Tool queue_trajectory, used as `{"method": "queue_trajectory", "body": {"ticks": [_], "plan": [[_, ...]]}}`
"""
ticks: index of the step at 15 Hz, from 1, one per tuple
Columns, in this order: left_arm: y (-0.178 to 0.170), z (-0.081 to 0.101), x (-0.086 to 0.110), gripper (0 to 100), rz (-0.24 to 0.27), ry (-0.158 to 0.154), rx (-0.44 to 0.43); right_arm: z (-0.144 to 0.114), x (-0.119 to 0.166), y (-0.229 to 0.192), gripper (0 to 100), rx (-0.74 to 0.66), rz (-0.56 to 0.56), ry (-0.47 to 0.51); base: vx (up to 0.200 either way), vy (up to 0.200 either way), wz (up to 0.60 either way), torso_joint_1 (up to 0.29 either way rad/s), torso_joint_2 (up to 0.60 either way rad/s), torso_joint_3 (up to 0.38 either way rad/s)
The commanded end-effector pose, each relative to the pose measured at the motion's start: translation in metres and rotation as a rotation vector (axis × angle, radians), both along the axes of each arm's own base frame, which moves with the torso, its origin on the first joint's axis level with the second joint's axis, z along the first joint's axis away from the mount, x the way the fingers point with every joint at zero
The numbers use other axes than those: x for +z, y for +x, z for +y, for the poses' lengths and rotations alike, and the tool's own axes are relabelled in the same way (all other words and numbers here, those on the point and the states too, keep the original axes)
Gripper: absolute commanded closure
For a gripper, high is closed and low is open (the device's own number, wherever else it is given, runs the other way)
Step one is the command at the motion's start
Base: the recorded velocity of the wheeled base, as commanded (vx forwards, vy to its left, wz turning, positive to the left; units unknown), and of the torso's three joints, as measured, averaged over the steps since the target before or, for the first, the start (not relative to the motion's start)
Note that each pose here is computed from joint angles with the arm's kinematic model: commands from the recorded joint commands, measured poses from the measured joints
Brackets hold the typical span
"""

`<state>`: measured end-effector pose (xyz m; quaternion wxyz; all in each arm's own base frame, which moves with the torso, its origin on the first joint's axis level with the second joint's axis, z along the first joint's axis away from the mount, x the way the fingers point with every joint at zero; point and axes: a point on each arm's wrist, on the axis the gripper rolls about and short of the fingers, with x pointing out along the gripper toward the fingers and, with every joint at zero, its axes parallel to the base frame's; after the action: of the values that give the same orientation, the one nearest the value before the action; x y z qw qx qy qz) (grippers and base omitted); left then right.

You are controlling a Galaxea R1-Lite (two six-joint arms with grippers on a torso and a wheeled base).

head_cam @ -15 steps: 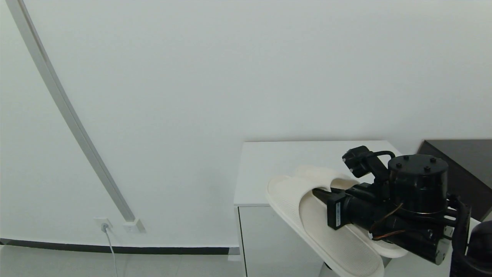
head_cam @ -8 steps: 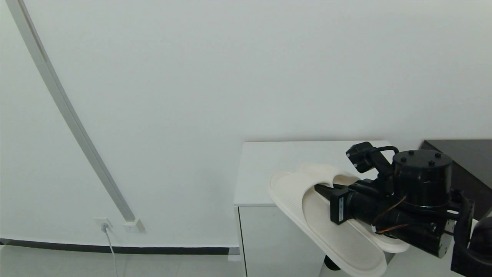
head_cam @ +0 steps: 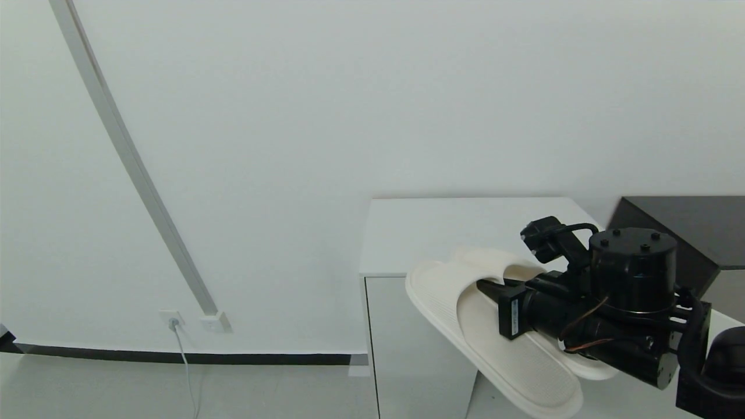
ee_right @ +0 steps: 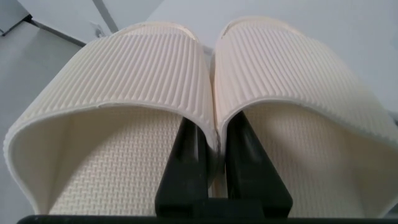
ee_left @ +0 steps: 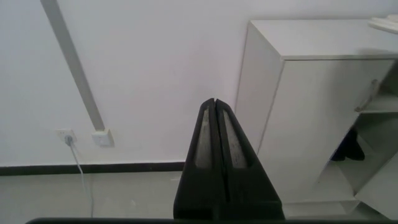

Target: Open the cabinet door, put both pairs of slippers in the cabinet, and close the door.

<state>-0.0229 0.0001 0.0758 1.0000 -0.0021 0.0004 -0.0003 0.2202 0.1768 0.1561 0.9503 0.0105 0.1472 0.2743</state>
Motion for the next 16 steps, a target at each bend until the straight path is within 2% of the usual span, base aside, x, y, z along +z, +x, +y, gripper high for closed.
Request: {"method": "queue_trajectory", "body": {"ticks": [1,15,16], "plan": [[0.0001,0.0000,0.0000,100,0.001,0.000,-0.001,0.0006,-0.0030,0.0004,100,0.000,0.008,-0.007,0.000,0.000,0.00,0.000,0.00,0.000],[0.0001,0.0001,0.0000,100,0.001,-0.003,0.001,-0.0022,-0.0045,-0.0043,100,0.001,0.009,-0.010,0.000,0.000,0.00,0.000,0.00,0.000],[0.0001,0.0000,0.0000,100,0.001,-0.003,0.002,-0.0021,-0.0051,-0.0041,100,0.001,0.012,-0.012,0.000,-0.200,0.00,0.007,0.00,0.007]]}}
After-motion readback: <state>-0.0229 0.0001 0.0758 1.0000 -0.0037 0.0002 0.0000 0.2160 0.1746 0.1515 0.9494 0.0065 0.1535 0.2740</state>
